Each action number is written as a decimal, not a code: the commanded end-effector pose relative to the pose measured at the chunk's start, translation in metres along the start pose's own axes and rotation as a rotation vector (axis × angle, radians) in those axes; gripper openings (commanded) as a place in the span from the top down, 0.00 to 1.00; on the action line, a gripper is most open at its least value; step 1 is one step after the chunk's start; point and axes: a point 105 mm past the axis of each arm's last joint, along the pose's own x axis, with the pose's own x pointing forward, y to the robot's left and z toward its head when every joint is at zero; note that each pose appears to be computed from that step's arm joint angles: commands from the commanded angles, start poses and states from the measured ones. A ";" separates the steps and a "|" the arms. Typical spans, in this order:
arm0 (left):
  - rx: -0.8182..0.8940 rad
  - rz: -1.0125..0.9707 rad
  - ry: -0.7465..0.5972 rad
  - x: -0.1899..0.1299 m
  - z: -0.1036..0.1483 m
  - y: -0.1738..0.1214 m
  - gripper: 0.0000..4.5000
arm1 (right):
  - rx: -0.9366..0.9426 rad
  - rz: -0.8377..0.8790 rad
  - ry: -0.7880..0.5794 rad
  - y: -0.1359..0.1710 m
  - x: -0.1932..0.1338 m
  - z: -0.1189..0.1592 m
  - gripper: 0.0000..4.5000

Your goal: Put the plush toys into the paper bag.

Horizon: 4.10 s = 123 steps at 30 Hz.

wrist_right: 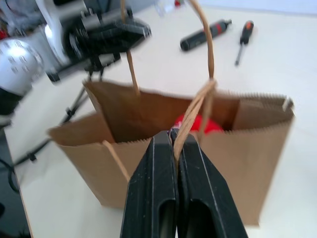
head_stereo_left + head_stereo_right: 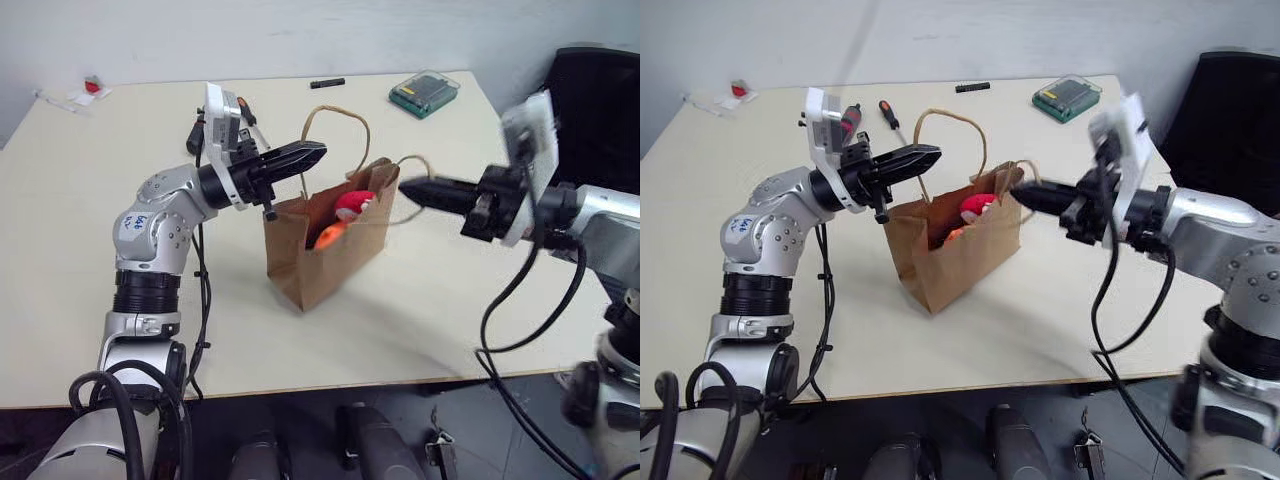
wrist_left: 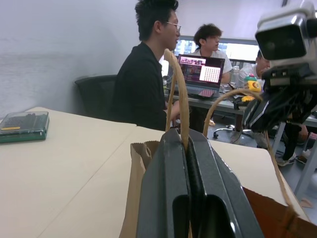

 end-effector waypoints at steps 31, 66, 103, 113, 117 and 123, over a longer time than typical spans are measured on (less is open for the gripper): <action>-0.050 0.122 0.213 -0.086 -0.016 -0.046 0.01 | 0.056 -0.065 -0.149 0.009 -0.053 -0.002 0.30; -0.037 0.031 0.299 -0.054 -0.077 -0.057 0.00 | -0.256 -0.046 0.023 0.020 0.067 -0.099 0.99; -0.111 -0.367 0.266 -0.015 -0.099 -0.039 1.00 | -0.315 -0.037 0.039 0.043 -0.057 -0.062 0.57; 0.016 -0.491 0.390 0.004 -0.120 -0.026 1.00 | -0.243 -0.222 0.142 0.046 -0.124 -0.062 0.01; 0.001 -0.436 0.415 0.001 -0.121 -0.017 0.96 | -0.222 -0.230 0.143 0.043 -0.124 -0.067 0.00; -0.043 -0.368 0.424 -0.048 -0.081 -0.009 0.59 | -0.196 -0.164 0.164 0.037 -0.127 -0.066 0.00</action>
